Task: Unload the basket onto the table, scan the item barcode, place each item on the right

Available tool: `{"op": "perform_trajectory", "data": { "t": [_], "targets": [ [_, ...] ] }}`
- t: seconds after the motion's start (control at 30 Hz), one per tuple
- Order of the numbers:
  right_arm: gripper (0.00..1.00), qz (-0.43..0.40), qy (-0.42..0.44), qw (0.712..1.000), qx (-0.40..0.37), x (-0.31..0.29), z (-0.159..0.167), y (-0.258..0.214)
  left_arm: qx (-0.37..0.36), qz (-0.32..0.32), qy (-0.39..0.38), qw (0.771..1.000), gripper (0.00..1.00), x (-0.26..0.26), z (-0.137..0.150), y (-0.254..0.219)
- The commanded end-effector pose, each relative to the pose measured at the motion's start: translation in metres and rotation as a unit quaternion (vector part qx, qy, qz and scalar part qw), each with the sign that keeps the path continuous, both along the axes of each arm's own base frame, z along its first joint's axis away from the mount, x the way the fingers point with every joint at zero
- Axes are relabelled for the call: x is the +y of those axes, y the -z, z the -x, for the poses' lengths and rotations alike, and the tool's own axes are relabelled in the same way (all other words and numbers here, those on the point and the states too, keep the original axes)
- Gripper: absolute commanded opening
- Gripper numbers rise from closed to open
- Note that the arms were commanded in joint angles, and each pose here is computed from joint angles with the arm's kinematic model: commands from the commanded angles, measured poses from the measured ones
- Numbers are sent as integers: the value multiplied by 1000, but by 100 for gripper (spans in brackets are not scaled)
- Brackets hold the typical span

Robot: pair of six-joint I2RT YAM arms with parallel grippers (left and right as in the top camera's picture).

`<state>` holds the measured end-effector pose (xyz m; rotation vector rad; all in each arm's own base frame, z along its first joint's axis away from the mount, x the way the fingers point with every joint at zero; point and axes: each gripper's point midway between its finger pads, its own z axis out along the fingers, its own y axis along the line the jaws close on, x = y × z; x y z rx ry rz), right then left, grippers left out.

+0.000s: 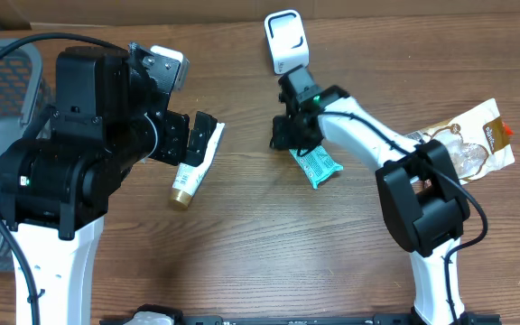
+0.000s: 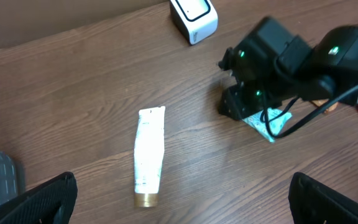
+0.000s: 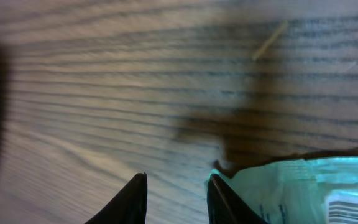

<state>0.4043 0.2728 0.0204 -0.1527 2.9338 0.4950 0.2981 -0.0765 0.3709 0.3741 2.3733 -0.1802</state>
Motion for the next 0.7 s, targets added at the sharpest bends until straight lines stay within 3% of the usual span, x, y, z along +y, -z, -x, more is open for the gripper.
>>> {"op": "perform_trajectory", "data": {
  "t": [0.0,0.1,0.3,0.57,0.67],
  "targets": [
    [32,39,24,999,-12,-9,4,0,4,1,-8,1000,100,1,-2,2],
    [32,44,13,999,15,-9,19,2,4,1,-8,1000,100,1,-2,2],
    [27,-26,-62,994,84,11,54,-19,4,1,-8,1000,100,1,-2,2],
    [28,-94,-19,995,35,-29,28,-115,4,1,-8,1000,100,1,-2,2],
    [39,-90,34,995,36,-76,18,-129,4,1,-8,1000,100,1,-2,2]
  ]
}}
